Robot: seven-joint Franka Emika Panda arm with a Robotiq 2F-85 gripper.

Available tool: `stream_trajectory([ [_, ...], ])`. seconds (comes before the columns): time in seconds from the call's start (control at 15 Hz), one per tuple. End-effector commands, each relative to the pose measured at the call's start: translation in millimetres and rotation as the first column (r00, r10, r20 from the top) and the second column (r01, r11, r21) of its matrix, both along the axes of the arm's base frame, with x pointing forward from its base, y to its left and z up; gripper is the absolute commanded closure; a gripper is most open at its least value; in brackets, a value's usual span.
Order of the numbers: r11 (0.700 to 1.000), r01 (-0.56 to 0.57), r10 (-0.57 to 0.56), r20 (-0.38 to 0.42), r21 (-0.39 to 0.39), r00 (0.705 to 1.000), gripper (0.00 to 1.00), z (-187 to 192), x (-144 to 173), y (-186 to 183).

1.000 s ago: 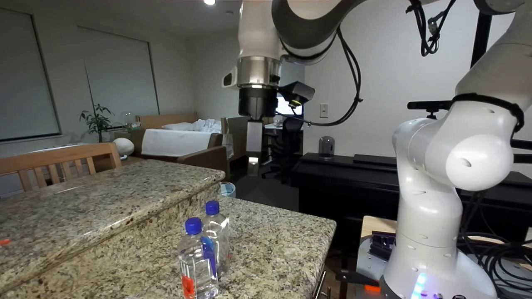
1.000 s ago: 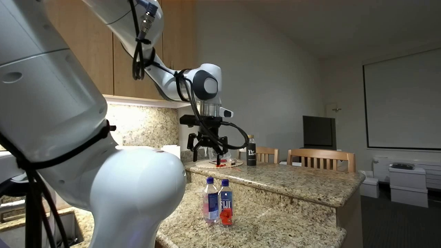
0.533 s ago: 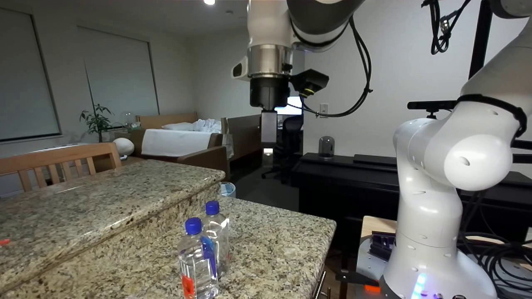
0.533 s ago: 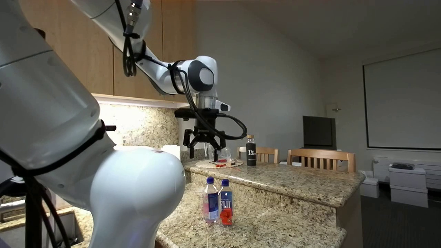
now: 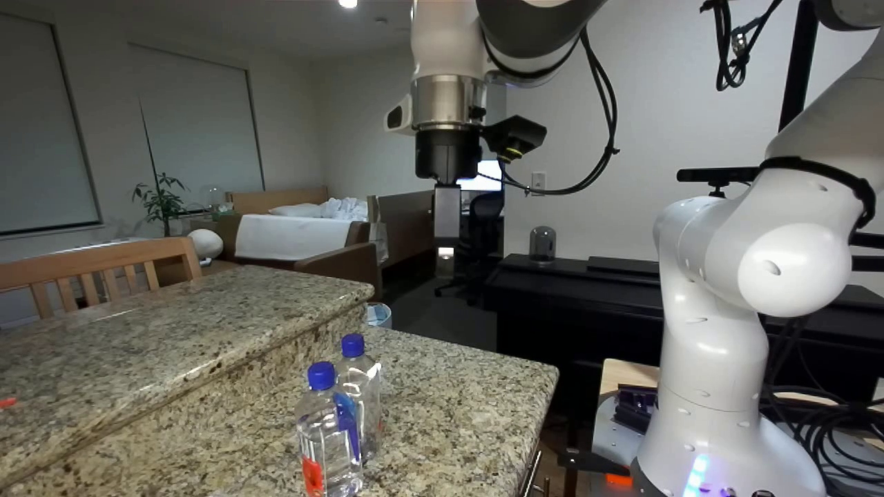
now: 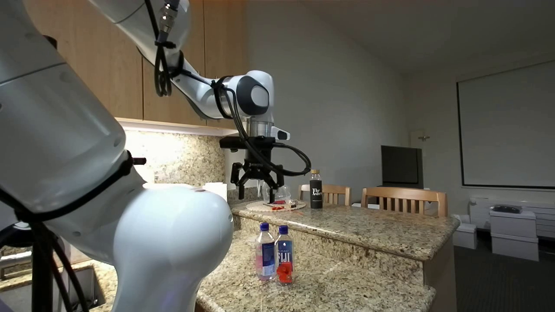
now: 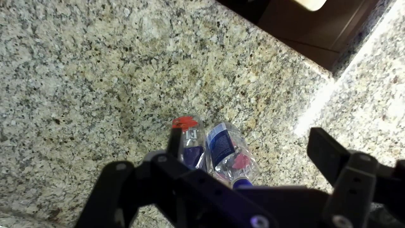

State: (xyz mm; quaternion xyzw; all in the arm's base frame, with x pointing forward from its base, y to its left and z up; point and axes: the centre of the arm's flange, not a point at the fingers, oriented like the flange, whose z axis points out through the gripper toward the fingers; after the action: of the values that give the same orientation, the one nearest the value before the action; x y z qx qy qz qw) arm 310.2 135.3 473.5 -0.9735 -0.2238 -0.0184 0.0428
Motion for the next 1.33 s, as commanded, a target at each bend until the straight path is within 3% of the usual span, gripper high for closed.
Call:
stream_trajectory([
  [0.0,1.0,0.0,0.0,0.0,0.0,1.0,0.0,0,0,0],
  [0.47,1.0,0.021,-0.021,0.018,-0.002,1.0,0.0,-2,3,2],
  [0.93,0.996,0.077,-0.082,0.158,0.034,0.984,0.0,-41,58,26],
  [1.27,0.98,0.196,-0.197,0.218,0.03,0.956,0.0,-82,94,34],
])
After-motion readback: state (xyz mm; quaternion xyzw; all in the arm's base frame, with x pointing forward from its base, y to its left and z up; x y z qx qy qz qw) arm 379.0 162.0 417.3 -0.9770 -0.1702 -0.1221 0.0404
